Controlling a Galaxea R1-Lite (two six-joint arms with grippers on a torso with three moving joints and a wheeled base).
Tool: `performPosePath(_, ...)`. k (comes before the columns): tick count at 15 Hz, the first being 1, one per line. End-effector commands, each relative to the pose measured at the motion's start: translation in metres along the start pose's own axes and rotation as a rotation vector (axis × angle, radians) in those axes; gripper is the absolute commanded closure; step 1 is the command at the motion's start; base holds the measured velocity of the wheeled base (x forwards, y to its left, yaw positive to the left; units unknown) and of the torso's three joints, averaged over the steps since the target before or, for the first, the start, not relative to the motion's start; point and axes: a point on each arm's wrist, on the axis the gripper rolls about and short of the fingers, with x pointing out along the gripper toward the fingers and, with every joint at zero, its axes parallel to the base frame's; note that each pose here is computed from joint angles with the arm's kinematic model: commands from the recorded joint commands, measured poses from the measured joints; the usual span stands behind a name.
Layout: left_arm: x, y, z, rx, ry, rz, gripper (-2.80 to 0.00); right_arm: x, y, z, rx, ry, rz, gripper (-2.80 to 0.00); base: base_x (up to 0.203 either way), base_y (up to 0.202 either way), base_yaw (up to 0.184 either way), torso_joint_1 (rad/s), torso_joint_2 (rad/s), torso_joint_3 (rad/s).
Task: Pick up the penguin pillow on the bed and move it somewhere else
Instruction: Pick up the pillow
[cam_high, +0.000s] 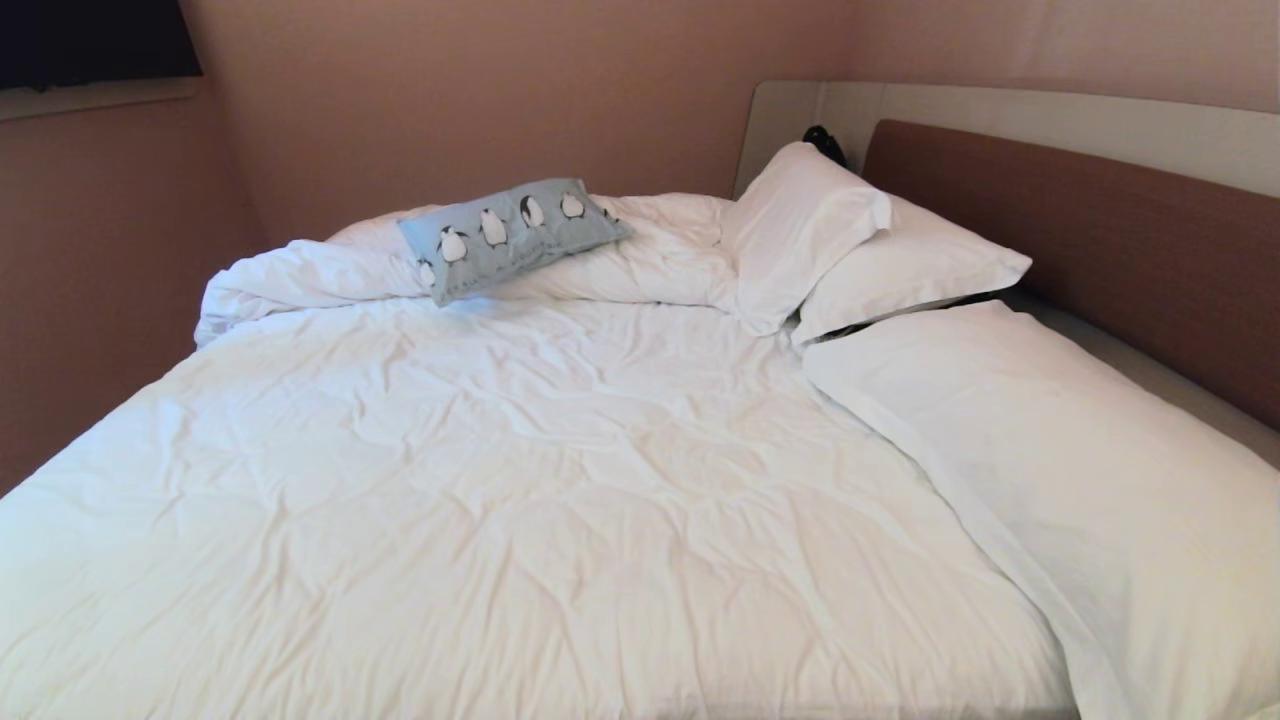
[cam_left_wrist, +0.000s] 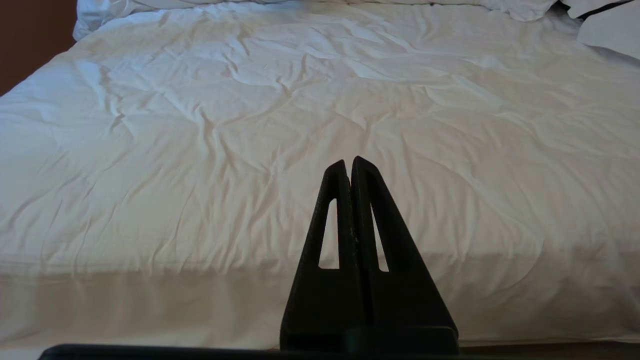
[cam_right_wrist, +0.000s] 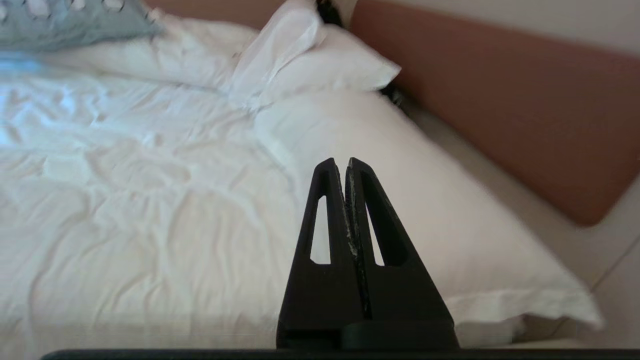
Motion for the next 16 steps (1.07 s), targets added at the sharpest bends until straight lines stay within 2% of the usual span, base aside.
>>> performPosePath(1,0.000,0.000,0.000,0.000,0.000,0.001,0.00,0.006,0.004,-0.016,0.032,0.059,0.019,0.00,0.000,0.000,0.000,0.000,0.00,0.000)
performPosePath(4,0.000,0.000,0.000,0.000,0.000,0.001,0.00,0.013,0.008,-0.036,0.033,0.119,0.044,0.00,0.000,0.000,0.000,0.000,0.00,0.000)
performPosePath(9,0.000,0.000,0.000,0.000,0.000,0.001,0.00,0.021,0.014,-0.060,0.030,0.136,0.049,0.00,0.000,0.000,0.000,0.000,0.00,0.000)
performPosePath(14,0.000,0.000,0.000,0.000,0.000,0.001,0.00,0.023,0.016,-0.074,0.049,0.179,0.058,0.00,0.000,0.000,0.000,0.000,0.00,0.000)
performPosePath(16,0.000,0.000,0.000,0.000,0.000,0.001,0.00,0.024,0.017,-0.075,0.058,0.171,0.066,0.00,0.000,0.000,0.000,0.000,0.00,0.000)
